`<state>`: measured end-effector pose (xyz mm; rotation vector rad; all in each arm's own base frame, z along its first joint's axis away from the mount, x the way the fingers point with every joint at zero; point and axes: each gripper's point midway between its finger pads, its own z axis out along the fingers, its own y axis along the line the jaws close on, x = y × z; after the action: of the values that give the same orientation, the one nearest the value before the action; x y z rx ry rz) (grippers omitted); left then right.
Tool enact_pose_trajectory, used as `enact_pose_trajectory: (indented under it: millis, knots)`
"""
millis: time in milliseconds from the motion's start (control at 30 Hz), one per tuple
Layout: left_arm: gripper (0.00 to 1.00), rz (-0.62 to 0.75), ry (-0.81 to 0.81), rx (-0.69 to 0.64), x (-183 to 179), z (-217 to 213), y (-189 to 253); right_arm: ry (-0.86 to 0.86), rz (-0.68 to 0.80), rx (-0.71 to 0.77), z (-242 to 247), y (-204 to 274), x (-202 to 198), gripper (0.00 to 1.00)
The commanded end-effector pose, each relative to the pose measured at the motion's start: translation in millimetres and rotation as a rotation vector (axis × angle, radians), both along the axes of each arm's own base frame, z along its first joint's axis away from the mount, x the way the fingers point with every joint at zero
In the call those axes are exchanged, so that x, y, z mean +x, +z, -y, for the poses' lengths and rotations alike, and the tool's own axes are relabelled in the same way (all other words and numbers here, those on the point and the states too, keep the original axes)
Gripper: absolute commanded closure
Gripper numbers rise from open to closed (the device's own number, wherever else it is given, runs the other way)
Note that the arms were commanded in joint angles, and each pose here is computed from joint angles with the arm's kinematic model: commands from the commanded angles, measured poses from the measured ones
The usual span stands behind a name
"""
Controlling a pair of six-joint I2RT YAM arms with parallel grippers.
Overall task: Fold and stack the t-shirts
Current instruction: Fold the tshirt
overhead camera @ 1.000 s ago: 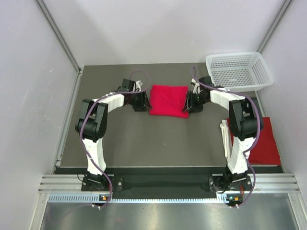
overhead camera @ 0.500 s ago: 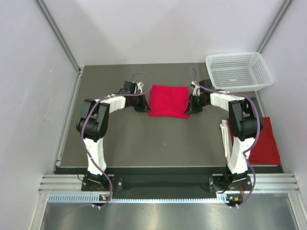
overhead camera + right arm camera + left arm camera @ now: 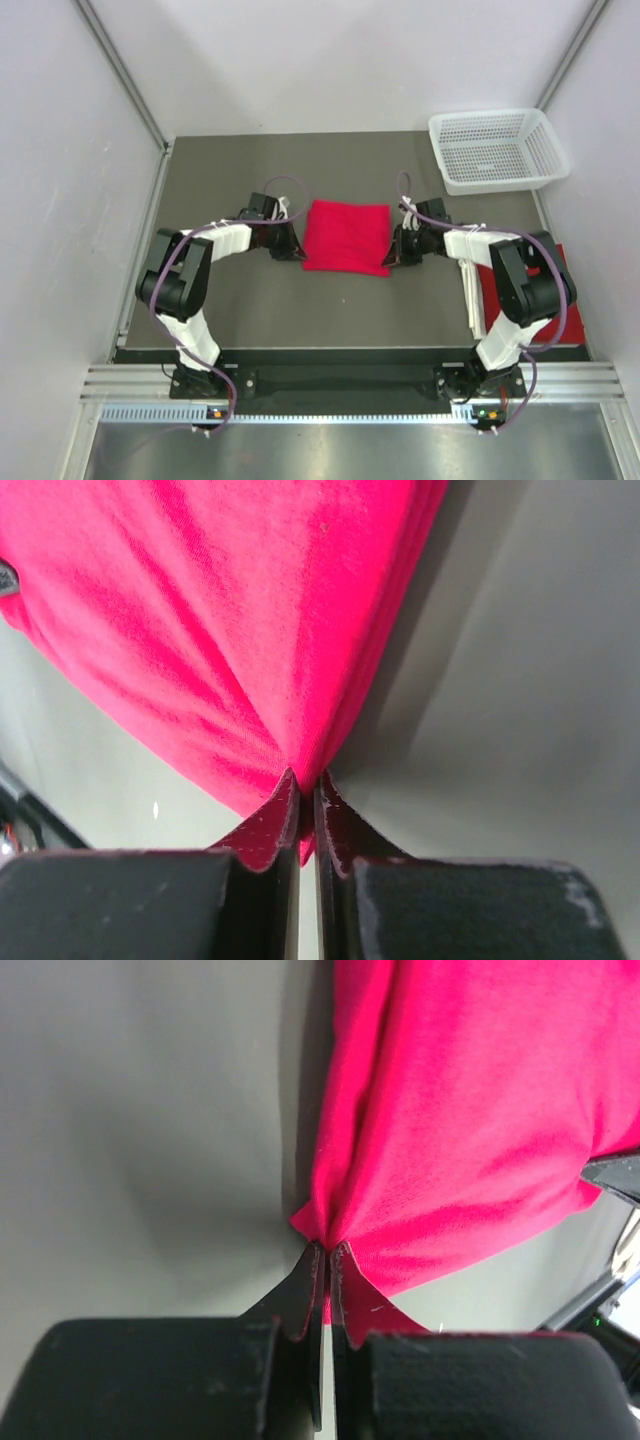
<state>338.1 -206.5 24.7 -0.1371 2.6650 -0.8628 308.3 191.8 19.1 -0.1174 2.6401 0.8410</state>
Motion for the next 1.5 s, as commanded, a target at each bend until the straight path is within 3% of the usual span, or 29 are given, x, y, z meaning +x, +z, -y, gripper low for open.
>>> enact_pose_trajectory:
  millis: [0, 67, 100, 200, 300, 400, 700, 900, 1467]
  knots:
    - [0.95, -0.160, 0.052, 0.177, -49.9, -41.1, -28.2, -0.004, -0.059, -0.070, 7.0, -13.1, -34.6, 0.89]
    - [0.79, -0.154, 0.065, 0.184, -49.2, -42.9, -23.4, -0.005, -0.045, -0.068, 5.4, -9.3, -35.3, 0.79]
    - [0.77, -0.171, 0.072, 0.204, -51.0, -46.0, -23.2, -0.008, -0.047, -0.075, 6.6, -8.3, -35.1, 0.69]
    - [0.68, -0.150, 0.099, 0.237, -35.4, -48.9, -7.7, -0.025, -0.023, -0.110, 10.7, 2.3, -23.9, 0.57]
    - [0.67, -0.035, 0.124, 0.260, 0.7, -49.2, 17.5, -0.044, 0.020, -0.149, 15.2, 19.0, -6.0, 0.44]
    - [0.67, 0.052, 0.131, 0.220, 32.3, -38.1, 41.4, -0.069, 0.052, -0.171, 20.4, 32.5, 18.3, 0.42]
    - [0.68, 0.183, 0.063, -0.087, 88.3, 23.0, 80.1, -0.069, 0.102, -0.147, 14.7, 44.7, 82.4, 0.44]
    - [0.69, 0.214, 0.001, -0.168, 111.4, 44.6, 73.8, -0.072, 0.116, -0.181, 21.3, 32.7, 116.6, 0.49]
    - [0.70, 0.217, 0.033, -0.098, 149.6, 43.4, 31.2, -0.059, 0.077, -0.005, 15.1, -1.2, 136.3, 0.70]
